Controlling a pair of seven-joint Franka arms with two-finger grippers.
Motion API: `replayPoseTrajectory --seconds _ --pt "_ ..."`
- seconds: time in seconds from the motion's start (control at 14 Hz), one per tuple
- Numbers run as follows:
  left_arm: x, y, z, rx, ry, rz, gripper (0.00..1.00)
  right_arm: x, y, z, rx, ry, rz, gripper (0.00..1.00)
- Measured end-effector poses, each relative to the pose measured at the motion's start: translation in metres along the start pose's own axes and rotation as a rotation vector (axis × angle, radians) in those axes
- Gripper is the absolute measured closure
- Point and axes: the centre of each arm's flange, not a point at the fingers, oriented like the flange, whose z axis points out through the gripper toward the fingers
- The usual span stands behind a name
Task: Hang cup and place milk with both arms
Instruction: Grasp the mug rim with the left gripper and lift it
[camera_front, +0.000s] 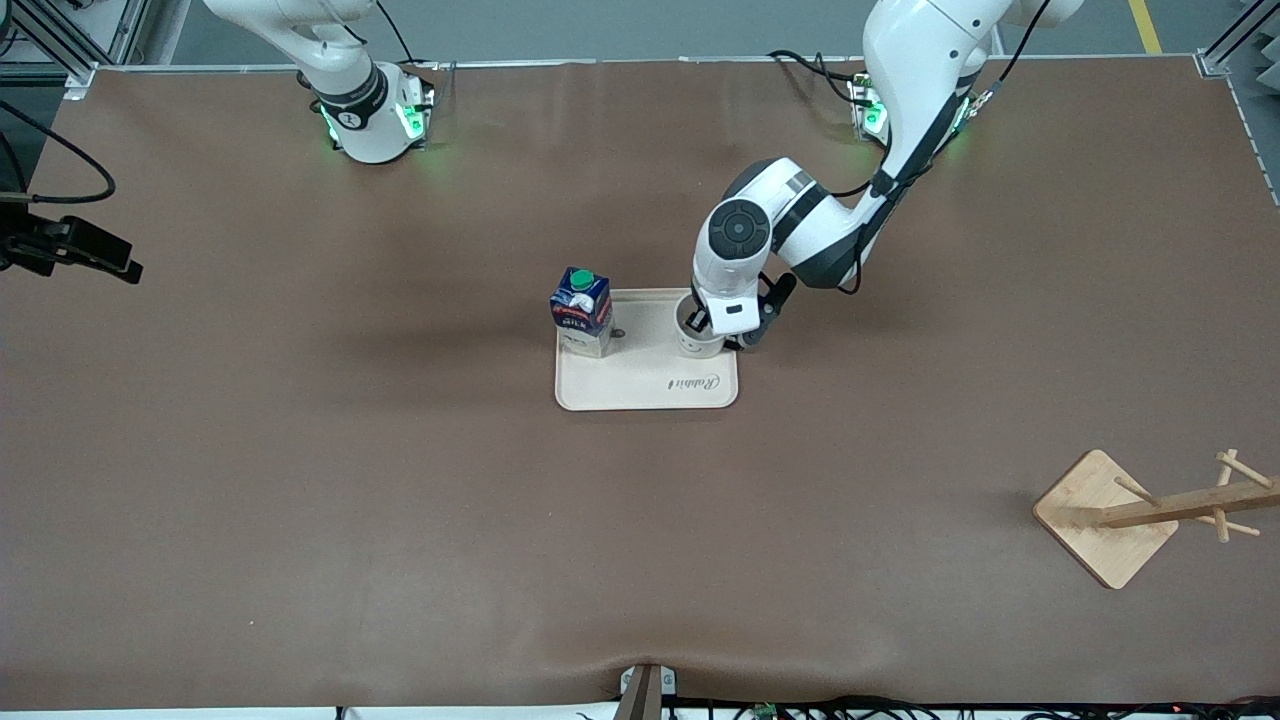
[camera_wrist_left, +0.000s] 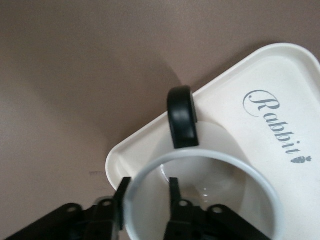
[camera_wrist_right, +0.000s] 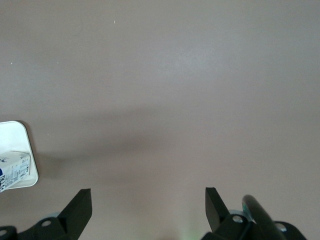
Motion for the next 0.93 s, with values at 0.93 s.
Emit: replayPoseTrajectory --seconds 0.93 --pt "0.009 0.018 -0.122 -0.007 0.16 0.179 0.93 0.018 -0.01 0.043 0.059 -0.09 -0.003 0.0"
